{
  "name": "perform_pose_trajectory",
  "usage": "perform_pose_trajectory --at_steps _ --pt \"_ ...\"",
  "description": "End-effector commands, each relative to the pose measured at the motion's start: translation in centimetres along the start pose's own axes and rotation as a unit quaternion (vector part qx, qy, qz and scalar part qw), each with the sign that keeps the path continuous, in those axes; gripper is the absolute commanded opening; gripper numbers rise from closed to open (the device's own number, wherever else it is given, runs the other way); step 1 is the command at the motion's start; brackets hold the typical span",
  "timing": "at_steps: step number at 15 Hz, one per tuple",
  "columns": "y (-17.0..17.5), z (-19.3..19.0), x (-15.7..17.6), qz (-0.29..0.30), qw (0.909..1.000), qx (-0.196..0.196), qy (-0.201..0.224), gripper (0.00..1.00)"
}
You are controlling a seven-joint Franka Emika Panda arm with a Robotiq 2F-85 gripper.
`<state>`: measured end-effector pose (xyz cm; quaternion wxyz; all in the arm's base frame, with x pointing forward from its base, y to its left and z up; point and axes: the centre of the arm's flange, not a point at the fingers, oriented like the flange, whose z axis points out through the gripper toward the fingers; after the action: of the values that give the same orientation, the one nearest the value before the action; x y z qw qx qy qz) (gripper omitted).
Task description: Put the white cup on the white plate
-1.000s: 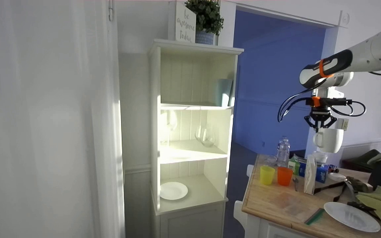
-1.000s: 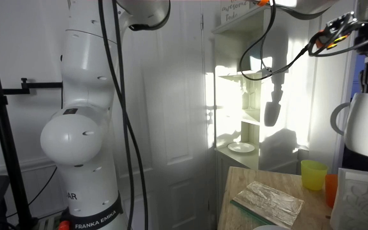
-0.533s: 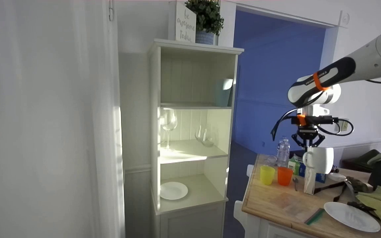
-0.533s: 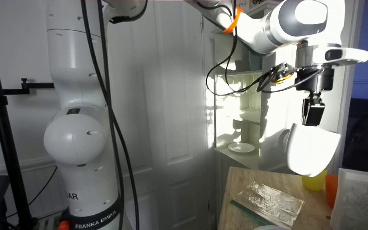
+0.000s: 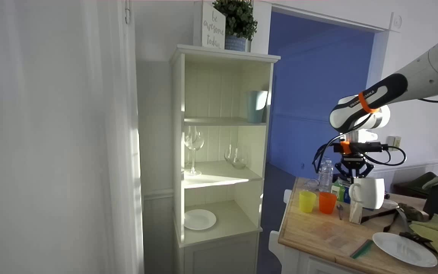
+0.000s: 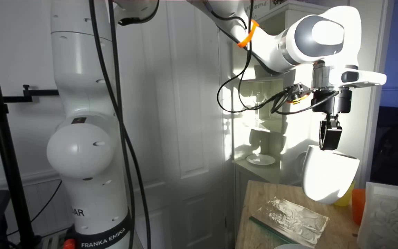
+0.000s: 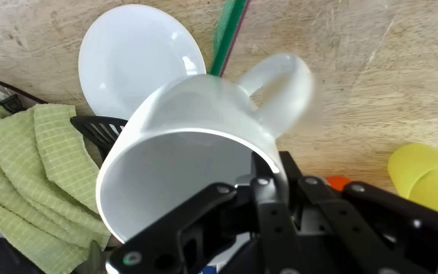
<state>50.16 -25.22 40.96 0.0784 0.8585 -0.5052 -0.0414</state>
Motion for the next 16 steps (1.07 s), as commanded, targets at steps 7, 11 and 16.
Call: perform_pose_trajectory --at_steps 7,11,16 --pt "1.7 1.0 -0.5 0.011 0.9997 0.020 0.013 0.03" --pt "5.7 4.1 0.0 0.047 0.9969 0.060 0.016 0.03" --pt "11.7 7.1 -0.1 0.093 0.9918 0.088 -0.002 0.03"
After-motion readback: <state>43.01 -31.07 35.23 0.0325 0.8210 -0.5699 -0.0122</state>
